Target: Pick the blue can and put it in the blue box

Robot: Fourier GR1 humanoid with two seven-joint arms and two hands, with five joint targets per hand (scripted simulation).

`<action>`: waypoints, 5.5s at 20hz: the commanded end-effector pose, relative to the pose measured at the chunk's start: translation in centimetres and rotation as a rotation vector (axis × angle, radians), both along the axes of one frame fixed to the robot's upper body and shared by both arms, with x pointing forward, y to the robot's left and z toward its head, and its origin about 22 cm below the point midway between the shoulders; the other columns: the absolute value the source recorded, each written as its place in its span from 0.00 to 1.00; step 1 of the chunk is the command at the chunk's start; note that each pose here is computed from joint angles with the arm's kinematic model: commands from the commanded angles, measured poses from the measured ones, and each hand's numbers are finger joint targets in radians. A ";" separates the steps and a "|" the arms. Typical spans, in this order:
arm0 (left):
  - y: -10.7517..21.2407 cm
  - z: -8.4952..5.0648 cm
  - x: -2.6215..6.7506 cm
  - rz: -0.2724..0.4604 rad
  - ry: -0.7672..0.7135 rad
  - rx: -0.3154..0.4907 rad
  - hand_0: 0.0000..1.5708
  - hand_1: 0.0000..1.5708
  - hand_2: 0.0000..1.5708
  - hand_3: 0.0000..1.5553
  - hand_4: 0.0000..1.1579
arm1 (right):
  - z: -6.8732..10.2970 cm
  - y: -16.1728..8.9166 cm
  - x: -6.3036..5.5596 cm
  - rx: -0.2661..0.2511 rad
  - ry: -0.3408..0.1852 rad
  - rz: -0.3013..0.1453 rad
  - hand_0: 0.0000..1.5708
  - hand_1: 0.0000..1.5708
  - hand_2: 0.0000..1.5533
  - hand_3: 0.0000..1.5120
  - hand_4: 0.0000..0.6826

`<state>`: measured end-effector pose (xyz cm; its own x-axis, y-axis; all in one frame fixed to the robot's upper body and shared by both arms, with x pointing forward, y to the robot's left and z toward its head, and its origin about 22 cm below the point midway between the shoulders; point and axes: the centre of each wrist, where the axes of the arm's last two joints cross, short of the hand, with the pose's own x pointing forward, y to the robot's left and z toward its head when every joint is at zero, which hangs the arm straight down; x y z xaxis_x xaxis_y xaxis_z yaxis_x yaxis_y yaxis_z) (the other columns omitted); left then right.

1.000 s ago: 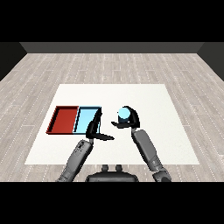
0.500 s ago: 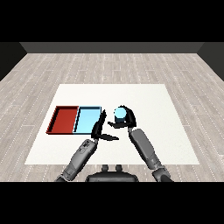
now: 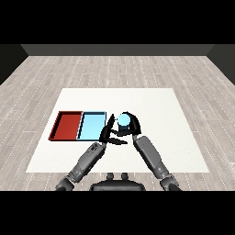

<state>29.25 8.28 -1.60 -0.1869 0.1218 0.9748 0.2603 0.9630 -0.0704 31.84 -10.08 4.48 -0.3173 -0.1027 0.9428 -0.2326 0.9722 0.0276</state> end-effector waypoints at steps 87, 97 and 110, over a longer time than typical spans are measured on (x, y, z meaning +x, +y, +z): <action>6.2 2.1 6.29 0.435 -0.006 0.194 1.00 1.00 0.99 0.95 0.99 | 4.2 -12.5 -4.1 0.284 -0.128 -0.195 0.00 0.00 0.00 0.00 0.00; 15.2 0.8 10.07 0.565 0.213 0.376 1.00 1.00 1.00 0.97 0.95 | 3.0 -13.5 -3.6 0.296 -0.094 -0.265 0.00 0.00 0.00 0.00 0.00; 15.5 -5.8 7.44 0.658 0.676 0.625 0.79 0.79 0.73 0.71 0.80 | 2.2 -15.4 -1.1 0.270 -0.058 -0.277 0.00 0.00 0.00 0.00 0.00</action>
<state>37.84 23.35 -5.75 0.4248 -0.3488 0.8354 -0.2490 0.8422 0.4783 30.15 -24.41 6.45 -0.4260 -0.2543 0.8682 0.0192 0.9569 0.2897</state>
